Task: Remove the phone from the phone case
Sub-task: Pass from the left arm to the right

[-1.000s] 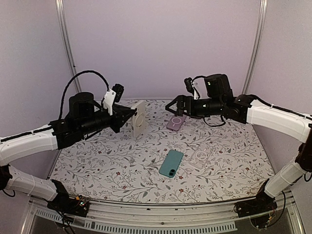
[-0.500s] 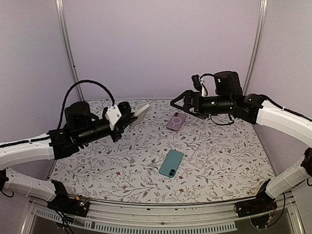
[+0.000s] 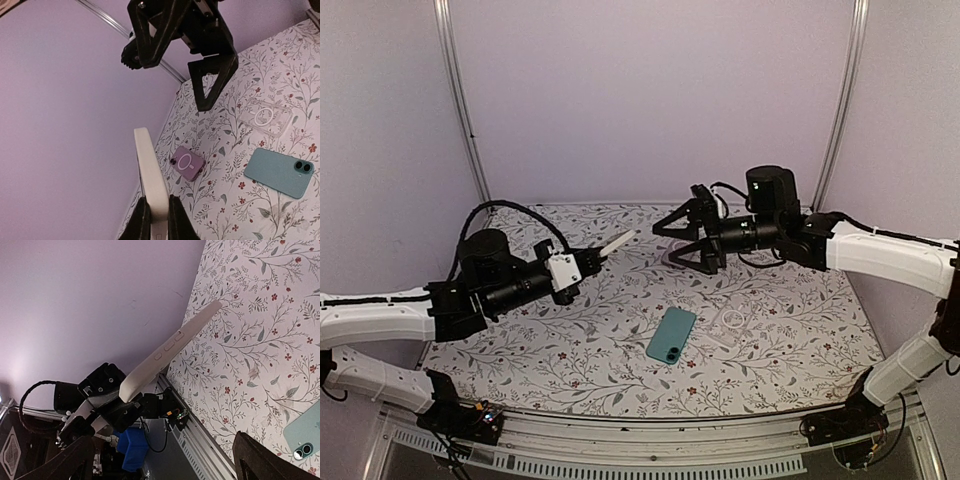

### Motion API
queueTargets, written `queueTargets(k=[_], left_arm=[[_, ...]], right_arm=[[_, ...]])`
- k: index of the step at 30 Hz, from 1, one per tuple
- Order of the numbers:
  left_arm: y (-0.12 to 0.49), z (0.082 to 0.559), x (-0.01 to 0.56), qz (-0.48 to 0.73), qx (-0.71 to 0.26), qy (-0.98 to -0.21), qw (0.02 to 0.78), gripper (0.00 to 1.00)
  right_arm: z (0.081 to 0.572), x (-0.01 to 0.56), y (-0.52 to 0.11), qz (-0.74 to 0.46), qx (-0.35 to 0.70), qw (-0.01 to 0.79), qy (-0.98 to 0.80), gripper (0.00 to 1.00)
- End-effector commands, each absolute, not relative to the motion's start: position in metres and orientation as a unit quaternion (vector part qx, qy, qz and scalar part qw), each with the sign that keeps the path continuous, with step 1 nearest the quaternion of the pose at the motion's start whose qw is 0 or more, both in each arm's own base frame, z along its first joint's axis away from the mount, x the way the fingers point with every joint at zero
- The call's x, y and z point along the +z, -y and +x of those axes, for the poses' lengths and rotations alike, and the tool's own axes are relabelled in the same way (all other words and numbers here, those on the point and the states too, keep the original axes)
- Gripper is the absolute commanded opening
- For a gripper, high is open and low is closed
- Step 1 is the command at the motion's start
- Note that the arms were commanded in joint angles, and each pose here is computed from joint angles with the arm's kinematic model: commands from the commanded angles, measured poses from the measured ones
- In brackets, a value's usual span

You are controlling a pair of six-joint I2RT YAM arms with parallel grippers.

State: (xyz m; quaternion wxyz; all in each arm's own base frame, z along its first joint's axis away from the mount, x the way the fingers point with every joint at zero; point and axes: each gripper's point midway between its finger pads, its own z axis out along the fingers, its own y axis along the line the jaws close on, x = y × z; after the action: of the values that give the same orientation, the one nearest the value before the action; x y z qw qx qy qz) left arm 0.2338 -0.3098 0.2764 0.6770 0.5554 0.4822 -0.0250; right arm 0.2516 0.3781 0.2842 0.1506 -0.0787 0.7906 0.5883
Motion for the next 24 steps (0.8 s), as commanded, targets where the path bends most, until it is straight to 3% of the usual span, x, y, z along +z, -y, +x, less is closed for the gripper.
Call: queueTargets(k=[1,10,24], left_arm=[[0.317,0.220,0.305,0.555,-0.010,-0.422,0.717,0.00],[0.338,0.201,0.285,0.612,0.036,-0.378,0.694,0.00],[0.349,0.206,0.264,0.638,0.091,-0.366,0.672,0.00]], right_arm=[[0.237,0.295,-0.403,-0.084,0.632,0.089,-0.765,0.99],[0.232,0.280,-0.427,-0.071,0.631,0.048,-0.771,0.92],[0.221,0.278,-0.427,-0.063,0.636,0.035,-0.768,0.52]])
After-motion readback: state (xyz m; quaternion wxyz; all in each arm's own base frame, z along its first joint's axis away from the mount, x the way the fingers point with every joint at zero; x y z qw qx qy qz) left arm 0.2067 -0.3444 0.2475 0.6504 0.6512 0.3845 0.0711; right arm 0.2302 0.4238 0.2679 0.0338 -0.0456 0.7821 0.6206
